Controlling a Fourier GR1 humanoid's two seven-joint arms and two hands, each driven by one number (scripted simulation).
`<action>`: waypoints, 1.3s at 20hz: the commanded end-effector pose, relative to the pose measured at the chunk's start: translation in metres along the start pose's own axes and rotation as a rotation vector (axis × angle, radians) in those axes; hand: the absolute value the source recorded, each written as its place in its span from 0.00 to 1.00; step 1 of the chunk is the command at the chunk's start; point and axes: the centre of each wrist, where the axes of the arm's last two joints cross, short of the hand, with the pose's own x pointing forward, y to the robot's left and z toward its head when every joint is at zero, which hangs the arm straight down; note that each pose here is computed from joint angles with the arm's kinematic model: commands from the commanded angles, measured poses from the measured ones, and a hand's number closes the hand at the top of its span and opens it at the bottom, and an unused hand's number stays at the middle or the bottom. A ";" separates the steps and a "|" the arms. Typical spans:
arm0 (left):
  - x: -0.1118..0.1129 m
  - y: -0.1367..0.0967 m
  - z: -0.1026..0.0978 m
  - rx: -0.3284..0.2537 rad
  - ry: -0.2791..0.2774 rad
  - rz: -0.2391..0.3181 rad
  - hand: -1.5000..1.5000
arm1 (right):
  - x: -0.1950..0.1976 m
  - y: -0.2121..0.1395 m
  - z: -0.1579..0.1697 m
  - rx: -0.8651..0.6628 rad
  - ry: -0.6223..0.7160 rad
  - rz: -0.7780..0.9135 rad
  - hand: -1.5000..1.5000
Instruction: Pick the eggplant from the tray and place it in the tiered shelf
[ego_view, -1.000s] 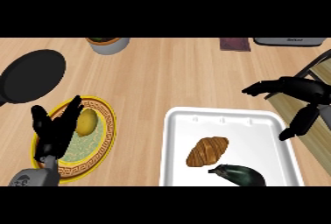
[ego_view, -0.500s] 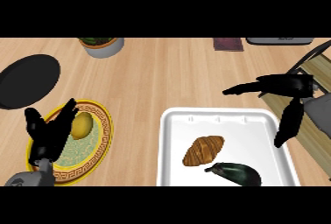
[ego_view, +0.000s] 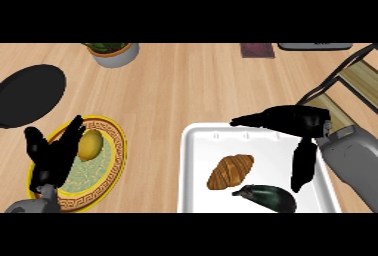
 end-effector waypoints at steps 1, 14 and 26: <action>-0.022 -0.011 0.000 -0.052 0.078 0.013 0.50 | 0.023 0.025 -0.021 0.009 0.064 0.036 0.00; -0.021 -0.019 -0.003 -0.039 0.065 0.005 0.50 | 0.021 0.061 -0.009 0.054 0.207 0.170 0.00; -0.022 -0.014 -0.005 -0.056 0.072 0.028 0.50 | 0.006 0.107 -0.027 0.015 0.229 0.222 0.00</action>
